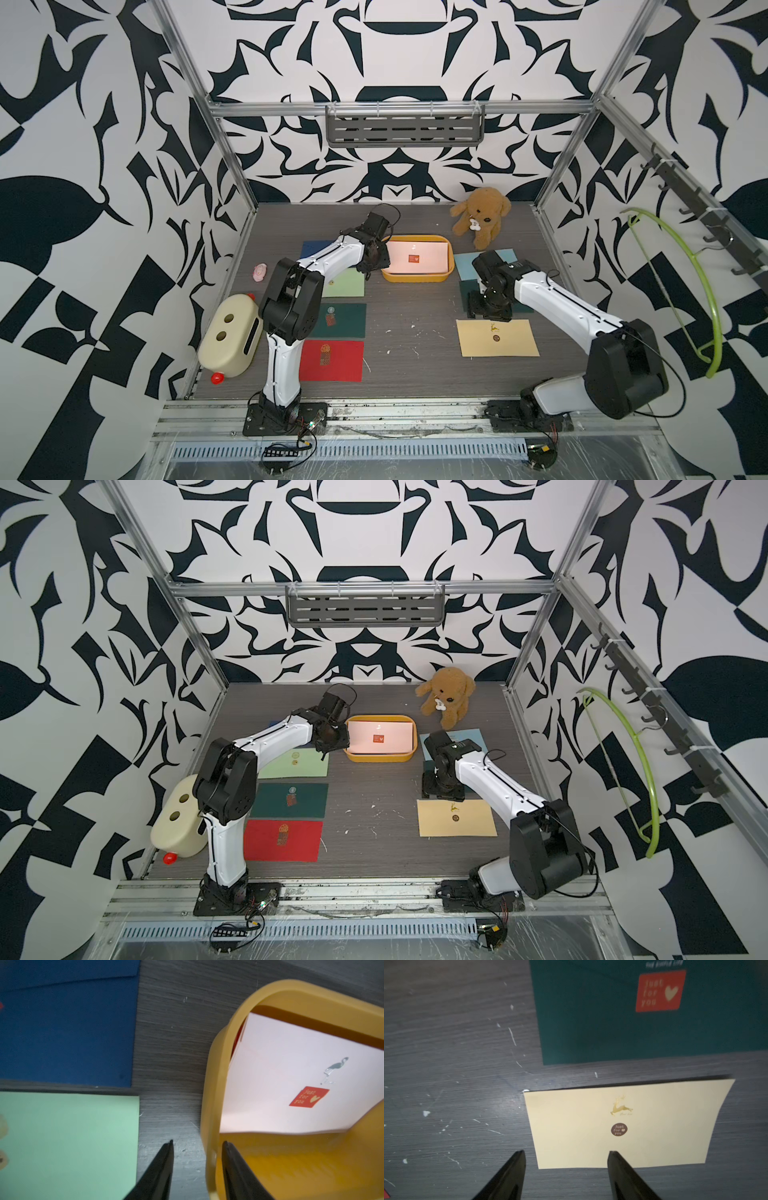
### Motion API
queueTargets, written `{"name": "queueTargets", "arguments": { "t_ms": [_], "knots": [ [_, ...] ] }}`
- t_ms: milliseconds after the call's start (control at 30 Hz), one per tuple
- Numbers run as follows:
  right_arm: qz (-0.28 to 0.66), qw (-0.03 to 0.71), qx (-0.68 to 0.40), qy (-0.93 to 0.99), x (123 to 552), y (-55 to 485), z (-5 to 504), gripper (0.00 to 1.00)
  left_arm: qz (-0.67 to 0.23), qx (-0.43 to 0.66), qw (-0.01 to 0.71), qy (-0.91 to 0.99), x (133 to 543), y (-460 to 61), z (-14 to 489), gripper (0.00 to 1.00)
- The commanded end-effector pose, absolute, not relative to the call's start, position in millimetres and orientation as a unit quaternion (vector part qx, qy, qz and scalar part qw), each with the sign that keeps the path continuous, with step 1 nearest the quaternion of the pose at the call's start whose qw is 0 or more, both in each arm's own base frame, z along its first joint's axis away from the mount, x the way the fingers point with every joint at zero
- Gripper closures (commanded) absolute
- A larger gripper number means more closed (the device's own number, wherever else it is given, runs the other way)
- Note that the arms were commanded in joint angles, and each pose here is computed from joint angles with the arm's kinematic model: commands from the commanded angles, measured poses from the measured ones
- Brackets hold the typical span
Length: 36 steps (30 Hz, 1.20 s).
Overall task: Put the sealed envelopes into the storage box
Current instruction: Place the storage box at the center of the board, then move the envelope to the center of the board.
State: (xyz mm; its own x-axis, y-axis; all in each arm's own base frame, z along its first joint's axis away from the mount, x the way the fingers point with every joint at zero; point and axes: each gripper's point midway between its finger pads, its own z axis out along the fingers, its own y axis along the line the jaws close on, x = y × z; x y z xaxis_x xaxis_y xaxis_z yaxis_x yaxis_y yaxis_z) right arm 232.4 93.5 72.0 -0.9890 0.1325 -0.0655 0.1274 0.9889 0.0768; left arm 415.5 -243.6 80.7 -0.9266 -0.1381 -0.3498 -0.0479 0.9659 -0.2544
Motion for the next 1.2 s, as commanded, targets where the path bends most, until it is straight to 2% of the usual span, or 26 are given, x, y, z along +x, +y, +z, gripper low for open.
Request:
{"name": "queueTargets", "arguments": {
  "t_ms": [0,200,400,633,867,1000,1167],
  "knots": [
    [0.046,0.002,0.081,0.996,220,97,54,0.35,-0.140,-0.019,0.195,0.970,393,-236,132,0.53],
    [0.053,-0.019,0.092,0.994,217,103,19,0.45,-0.130,0.014,0.150,0.980,311,-235,125,0.50],
    [0.068,-0.022,0.074,0.995,207,130,2,0.46,-0.156,-0.019,0.122,0.980,252,-252,96,0.49],
    [0.118,0.011,0.055,0.991,214,229,2,0.47,-0.179,-0.057,0.099,0.977,234,-263,77,0.48],
    [0.201,0.051,0.071,0.976,244,319,38,0.47,-0.200,-0.088,0.073,0.973,219,-260,61,0.46],
    [0.206,0.070,0.051,0.975,248,321,67,0.47,-0.189,-0.086,0.075,0.975,223,-257,52,0.44],
    [0.165,0.090,0.041,0.981,241,273,86,0.43,-0.185,-0.069,0.072,0.978,235,-254,50,0.44]
  ]
}}
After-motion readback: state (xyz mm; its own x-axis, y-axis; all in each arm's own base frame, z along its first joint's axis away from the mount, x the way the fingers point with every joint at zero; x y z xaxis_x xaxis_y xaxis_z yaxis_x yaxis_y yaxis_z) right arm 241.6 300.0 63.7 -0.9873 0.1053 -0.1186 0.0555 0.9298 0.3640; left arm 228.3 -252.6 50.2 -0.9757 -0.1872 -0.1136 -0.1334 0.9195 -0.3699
